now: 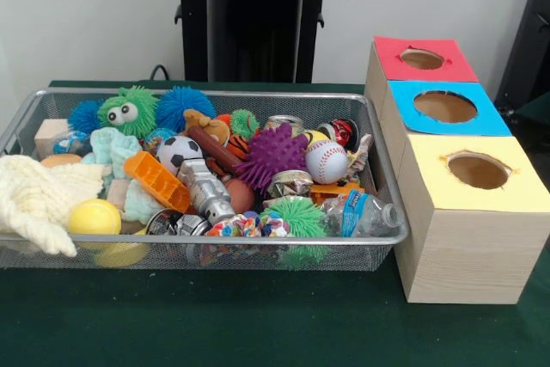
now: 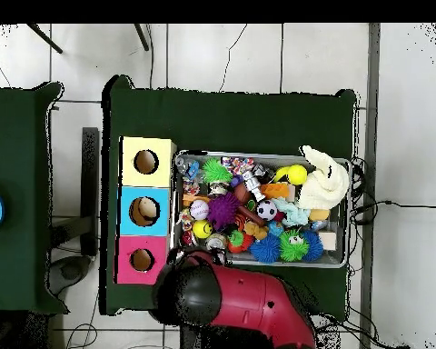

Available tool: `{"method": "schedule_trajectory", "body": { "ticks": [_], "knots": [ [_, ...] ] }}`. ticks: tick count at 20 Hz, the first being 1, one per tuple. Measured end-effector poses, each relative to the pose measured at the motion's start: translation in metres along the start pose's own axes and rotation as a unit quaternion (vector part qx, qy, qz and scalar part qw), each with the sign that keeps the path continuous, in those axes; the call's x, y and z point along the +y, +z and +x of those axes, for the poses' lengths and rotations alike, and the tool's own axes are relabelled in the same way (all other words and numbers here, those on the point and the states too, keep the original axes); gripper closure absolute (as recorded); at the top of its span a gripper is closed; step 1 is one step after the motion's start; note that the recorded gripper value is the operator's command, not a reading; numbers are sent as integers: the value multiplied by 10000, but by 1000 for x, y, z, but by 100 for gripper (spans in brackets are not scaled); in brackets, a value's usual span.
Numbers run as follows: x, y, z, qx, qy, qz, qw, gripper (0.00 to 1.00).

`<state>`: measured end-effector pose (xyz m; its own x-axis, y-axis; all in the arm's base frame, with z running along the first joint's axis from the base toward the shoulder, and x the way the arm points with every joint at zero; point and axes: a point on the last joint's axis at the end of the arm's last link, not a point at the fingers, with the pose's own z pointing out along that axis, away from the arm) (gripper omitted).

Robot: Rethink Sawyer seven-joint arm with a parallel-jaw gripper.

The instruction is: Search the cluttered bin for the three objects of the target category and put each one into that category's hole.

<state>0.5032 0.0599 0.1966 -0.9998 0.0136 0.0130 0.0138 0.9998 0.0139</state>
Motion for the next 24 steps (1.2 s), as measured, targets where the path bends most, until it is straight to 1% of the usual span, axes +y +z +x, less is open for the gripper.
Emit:
{"method": "schedule_trajectory", "body": {
  "ticks": [2, 5, 9, 12, 15, 16, 17, 19, 23, 24],
  "knots": [
    [0, 4, -6, 5, -9, -13, 10000, 0],
    [-2, 12, -21, 2, -22, -26, 10000, 0],
    [-4, 22, -42, -41, -53, -16, 10000, 0],
    [-2, 28, -60, -109, -106, -7, 9999, 0],
    [4, 33, -81, -209, -180, 4, 9996, 0],
    [6, 35, -91, -262, -213, 10, 9994, 0],
    [7, 35, -96, -287, -225, 12, 9993, 0],
    [10, 38, -115, -394, -274, 26, 9988, 0],
    [13, 40, -142, -504, -328, 39, 9982, 0],
    [15, 41, -154, -532, -351, 42, 9980, 0]
  ]
}}
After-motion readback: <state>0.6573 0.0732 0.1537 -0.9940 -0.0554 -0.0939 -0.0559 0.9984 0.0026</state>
